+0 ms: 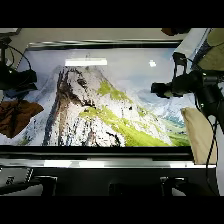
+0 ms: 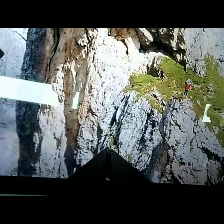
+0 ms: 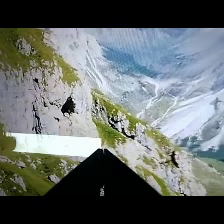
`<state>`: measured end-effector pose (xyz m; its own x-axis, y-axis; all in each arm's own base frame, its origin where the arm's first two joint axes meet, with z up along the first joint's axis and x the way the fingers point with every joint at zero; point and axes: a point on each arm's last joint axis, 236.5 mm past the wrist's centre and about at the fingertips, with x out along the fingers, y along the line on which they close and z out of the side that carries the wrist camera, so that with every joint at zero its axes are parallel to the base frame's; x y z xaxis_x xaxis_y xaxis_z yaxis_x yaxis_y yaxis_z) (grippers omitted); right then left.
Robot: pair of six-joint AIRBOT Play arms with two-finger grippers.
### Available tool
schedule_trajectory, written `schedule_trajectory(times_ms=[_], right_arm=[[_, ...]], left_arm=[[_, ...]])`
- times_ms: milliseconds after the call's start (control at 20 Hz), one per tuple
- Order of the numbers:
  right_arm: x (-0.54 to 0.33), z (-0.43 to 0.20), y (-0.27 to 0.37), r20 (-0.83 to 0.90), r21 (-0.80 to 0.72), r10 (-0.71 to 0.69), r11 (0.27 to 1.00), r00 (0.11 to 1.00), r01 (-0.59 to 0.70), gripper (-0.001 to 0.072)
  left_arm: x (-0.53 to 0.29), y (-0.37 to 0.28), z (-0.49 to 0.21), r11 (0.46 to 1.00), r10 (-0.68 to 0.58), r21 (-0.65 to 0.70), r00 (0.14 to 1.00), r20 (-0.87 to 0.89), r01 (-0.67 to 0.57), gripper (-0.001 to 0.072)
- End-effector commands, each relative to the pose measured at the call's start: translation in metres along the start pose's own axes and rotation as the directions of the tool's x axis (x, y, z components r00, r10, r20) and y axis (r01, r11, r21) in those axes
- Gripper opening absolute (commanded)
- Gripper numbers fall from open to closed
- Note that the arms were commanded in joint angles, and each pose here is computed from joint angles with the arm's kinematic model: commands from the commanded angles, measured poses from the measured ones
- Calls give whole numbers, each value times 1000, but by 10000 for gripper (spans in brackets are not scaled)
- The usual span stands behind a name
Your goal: Fold the clothes and pants, and hang the long-sleeved shirts on hangers.
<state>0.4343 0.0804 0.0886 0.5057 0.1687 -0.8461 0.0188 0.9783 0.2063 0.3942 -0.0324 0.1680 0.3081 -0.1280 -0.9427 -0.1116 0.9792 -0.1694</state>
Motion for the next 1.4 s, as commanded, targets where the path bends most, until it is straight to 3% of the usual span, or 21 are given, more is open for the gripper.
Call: schedule_trajectory(times_ms=[0,450,500,600,700,950,1150,1350], right_arm=[[0,0,0,1,-1,0,1000,1000,0,33],[0,0,0,0,-1,0,1000,1000,0,33],[0,0,0,0,-1,0,1000,1000,0,33],[0,0,1,1,-1,0,1000,1000,0,33],[0,0,0,1,-1,0,1000,1000,0,33],[0,0,0,0,-1,0,1000,1000,0,33],[0,0,1,0,0,2,1000,1000,-2,33],[0,0,1,0,0,2,1000,1000,-2,33]], left_arm=[[0,0,0,1000,0,0,1000,1,0,15],[0,0,0,1000,0,0,1000,1,0,15],[0,2,0,996,10,88,1000,0,-10,16],[-1,10,2,923,33,384,999,7,-33,16],[-1,10,2,887,33,461,999,7,-32,16],[0,7,1,888,20,460,1000,4,-20,16],[0,-12,-4,965,-42,257,999,-17,45,16],[0,-22,6,972,-75,224,997,28,66,16]])
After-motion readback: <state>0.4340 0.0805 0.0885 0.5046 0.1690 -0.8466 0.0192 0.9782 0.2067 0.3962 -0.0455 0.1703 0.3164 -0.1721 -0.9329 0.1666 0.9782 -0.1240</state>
